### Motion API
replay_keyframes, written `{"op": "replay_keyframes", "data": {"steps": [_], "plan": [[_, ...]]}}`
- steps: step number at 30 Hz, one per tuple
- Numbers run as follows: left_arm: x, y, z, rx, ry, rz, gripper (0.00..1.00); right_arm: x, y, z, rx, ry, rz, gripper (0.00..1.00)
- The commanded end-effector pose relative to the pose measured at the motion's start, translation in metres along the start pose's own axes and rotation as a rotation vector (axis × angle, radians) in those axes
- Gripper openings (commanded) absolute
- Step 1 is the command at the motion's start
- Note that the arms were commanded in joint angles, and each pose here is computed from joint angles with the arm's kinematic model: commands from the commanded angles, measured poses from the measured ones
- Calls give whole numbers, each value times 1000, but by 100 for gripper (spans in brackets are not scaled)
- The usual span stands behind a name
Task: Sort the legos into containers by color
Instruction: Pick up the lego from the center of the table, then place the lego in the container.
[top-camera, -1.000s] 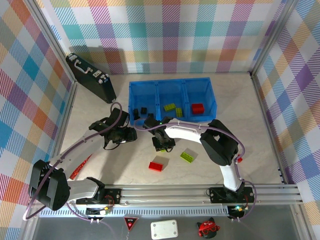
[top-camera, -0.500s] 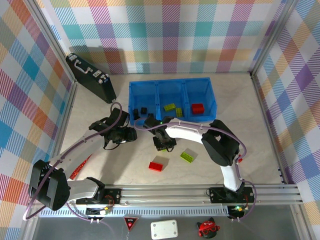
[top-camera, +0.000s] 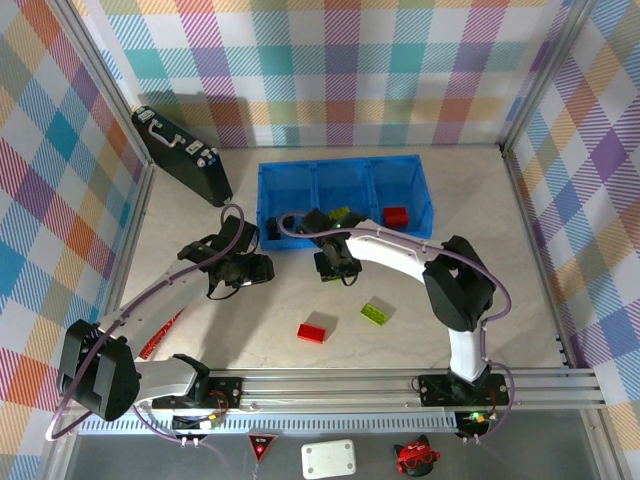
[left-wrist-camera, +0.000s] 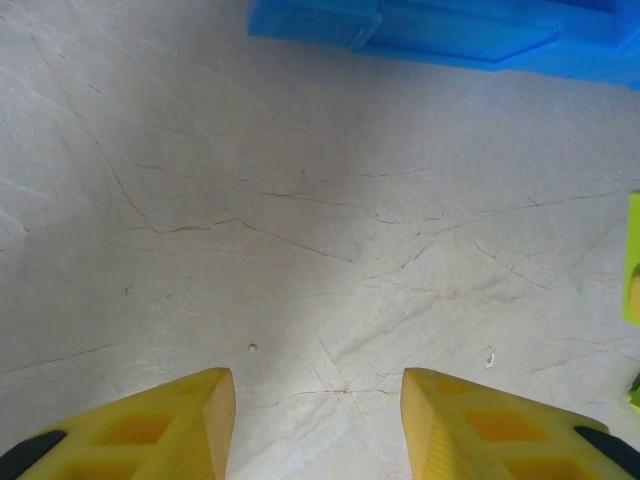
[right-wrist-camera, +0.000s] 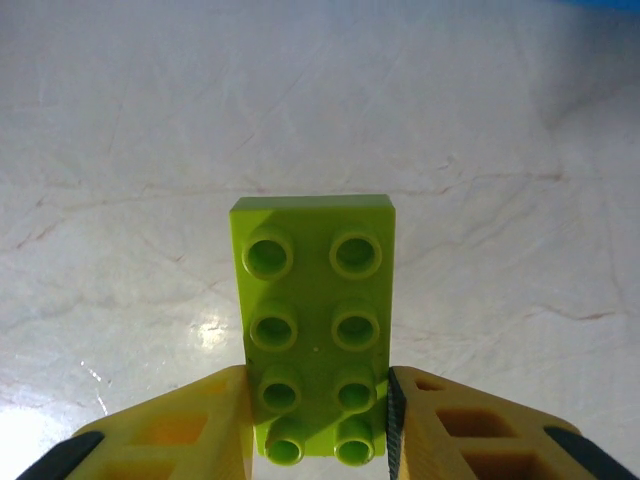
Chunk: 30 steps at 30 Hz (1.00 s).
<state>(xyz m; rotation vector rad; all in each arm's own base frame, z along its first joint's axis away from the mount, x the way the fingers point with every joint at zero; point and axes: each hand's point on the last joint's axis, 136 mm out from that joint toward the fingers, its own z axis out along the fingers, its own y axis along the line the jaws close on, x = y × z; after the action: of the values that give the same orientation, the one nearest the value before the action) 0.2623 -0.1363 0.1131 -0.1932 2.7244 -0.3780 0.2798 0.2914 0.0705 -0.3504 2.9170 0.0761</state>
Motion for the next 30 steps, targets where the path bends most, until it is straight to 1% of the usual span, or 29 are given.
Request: {"op": "replay_keyframes", "data": {"steps": [1,6,17,25,30], "plan": [[-5,-5,-9,15,-23,-4,48,-18,3,-24,-59,-40,-12,37],[-5,-3,-10,8,-26,-4,48,-38,13,-31,-111,-62,-25,37],[-1,2,-12,-4,-30,-6,48,-72,26,-31,-159,-82,-11,35],[0,4,-14,-11,-34,-3,48,-86,22,-16,-165,-66,34,34],[0,6,-15,-17,-35,-3,47,-98,21,-18,-176,-81,48,33]]}}
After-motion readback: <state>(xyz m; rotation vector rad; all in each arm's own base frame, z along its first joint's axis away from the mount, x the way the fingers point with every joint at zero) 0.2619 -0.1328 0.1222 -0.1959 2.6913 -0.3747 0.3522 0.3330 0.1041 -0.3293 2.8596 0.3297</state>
